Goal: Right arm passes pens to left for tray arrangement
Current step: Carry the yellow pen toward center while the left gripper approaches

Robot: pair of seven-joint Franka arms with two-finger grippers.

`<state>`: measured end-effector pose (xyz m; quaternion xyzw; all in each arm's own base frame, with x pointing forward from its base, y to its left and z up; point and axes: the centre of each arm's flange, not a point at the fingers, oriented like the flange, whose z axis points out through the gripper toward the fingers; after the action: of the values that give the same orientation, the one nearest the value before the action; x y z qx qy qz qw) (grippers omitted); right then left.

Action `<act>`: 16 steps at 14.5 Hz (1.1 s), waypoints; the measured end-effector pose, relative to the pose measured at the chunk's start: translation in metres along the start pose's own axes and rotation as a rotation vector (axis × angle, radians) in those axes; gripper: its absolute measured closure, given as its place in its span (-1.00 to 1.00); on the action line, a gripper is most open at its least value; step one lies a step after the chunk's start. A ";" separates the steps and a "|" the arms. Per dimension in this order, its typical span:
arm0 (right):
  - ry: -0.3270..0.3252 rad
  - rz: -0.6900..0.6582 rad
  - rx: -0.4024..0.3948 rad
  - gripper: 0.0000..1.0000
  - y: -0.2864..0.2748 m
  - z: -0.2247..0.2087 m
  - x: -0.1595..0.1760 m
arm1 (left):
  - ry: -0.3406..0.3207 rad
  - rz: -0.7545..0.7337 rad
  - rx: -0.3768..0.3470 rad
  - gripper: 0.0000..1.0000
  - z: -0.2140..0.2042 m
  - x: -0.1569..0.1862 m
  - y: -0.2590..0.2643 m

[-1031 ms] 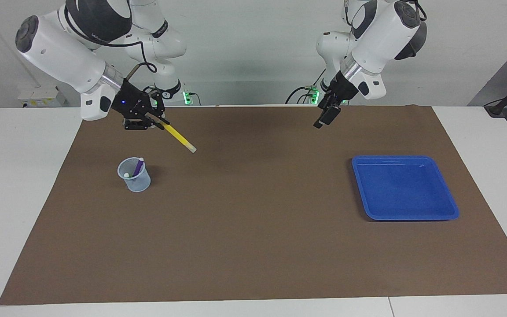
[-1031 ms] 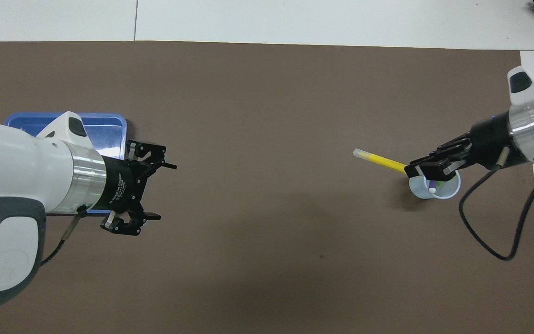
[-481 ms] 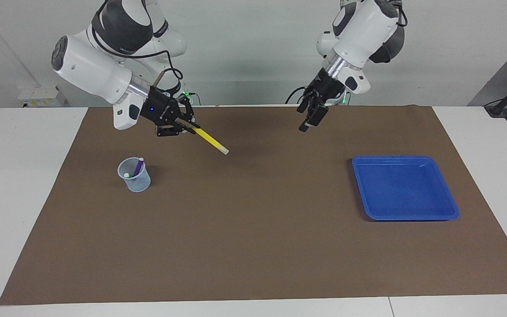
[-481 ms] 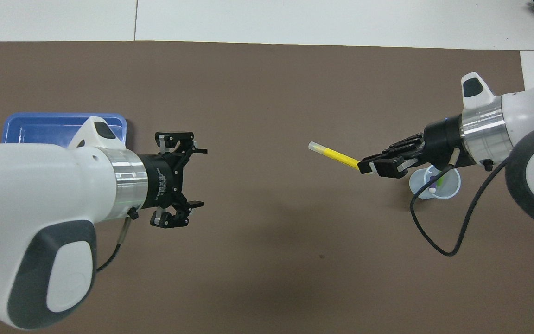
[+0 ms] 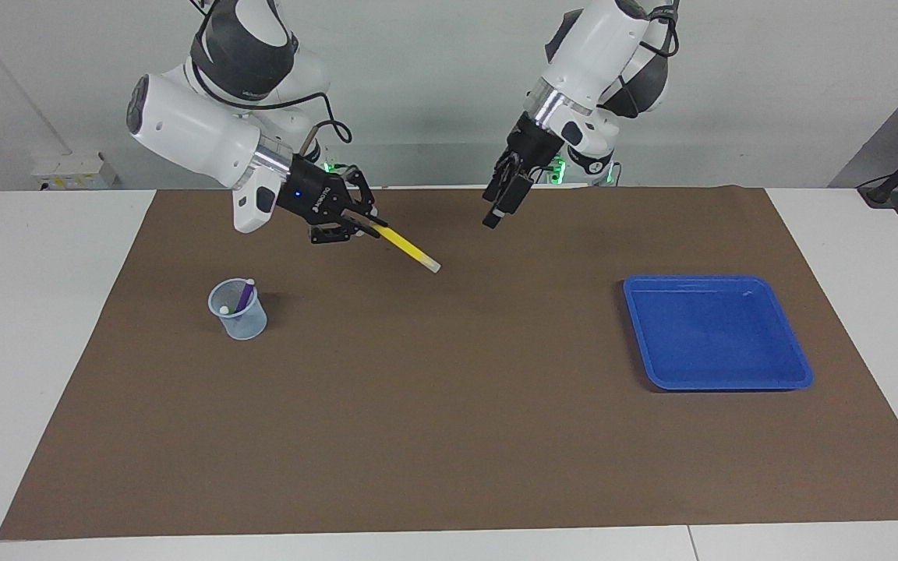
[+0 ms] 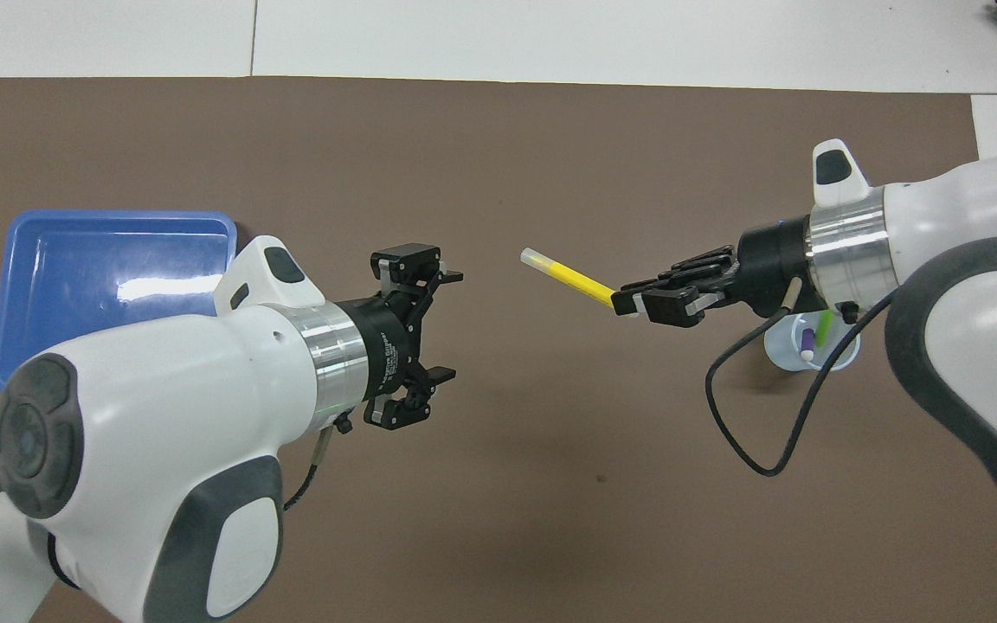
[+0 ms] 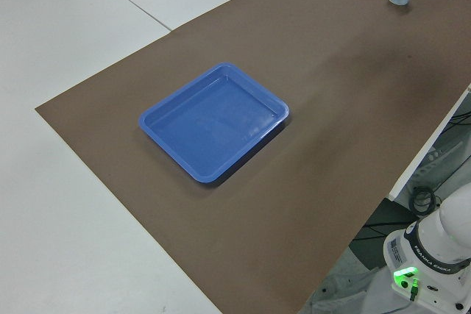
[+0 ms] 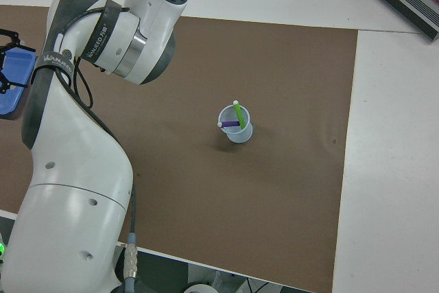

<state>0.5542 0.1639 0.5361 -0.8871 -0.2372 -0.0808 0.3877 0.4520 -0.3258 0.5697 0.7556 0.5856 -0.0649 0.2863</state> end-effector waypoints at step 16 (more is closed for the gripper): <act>0.084 0.015 0.108 0.64 -0.030 0.056 0.015 | 0.059 0.168 -0.055 -0.39 0.028 -0.037 0.001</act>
<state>0.5502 0.2276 0.5224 -0.8625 -0.2181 -0.1021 0.4450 0.4484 -0.3714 0.5624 0.7954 0.5299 -0.0024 0.2941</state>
